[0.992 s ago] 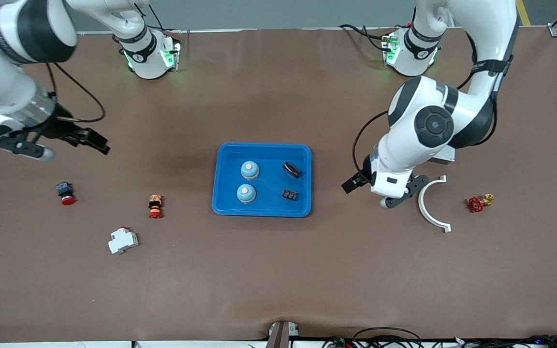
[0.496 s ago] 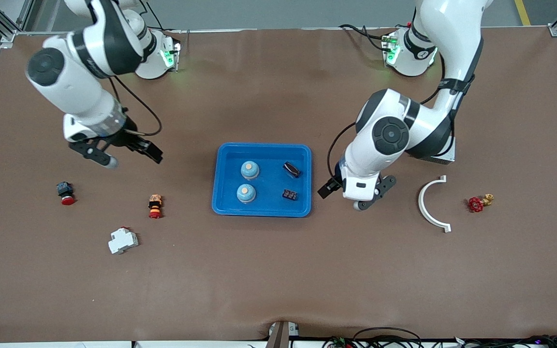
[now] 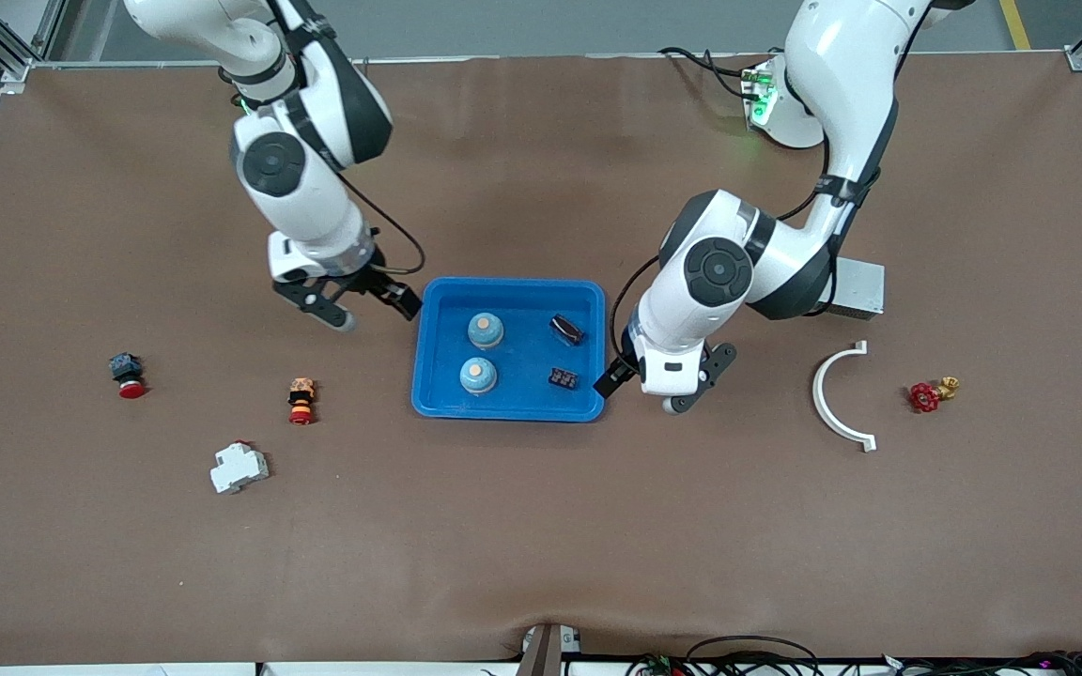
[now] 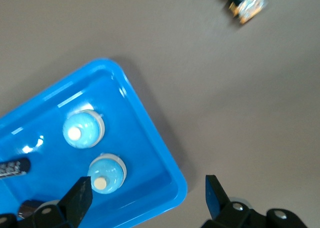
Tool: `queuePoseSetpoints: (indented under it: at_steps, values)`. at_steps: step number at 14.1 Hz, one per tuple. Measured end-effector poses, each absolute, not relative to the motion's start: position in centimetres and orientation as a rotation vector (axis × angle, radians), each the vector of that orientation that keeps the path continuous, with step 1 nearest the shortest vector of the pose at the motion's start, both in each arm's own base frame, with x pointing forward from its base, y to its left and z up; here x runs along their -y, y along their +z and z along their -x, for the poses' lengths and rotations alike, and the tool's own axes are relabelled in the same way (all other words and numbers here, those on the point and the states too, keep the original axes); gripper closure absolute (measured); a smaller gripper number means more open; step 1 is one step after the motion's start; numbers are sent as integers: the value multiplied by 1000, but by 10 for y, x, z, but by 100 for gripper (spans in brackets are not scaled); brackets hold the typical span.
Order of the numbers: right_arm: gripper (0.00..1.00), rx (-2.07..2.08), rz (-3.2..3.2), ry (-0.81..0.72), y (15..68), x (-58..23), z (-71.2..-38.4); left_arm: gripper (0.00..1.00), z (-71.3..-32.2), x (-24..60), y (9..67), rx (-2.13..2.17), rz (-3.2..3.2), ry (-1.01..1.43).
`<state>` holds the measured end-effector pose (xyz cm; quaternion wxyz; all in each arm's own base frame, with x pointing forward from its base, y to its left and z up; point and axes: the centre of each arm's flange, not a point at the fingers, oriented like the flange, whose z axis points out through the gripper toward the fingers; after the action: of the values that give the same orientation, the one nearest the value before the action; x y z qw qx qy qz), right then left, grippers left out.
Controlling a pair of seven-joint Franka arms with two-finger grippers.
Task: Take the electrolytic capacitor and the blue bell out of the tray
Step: 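Reach both grippers down into the blue tray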
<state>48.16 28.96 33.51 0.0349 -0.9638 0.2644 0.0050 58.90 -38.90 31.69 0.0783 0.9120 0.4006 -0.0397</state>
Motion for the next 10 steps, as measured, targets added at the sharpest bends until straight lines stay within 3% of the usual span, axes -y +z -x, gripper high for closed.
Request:
queuePoseSetpoints:
  at_steps: [4, 10]
  values:
    - [0, -846, 2976, 41, 302, -329, -471, 0, -592, 417, 288, -1284, -2703, -128]
    - [0, -901, 2916, -26, 252, -364, -468, 0, -558, 461, 245, -1361, -2752, -111]
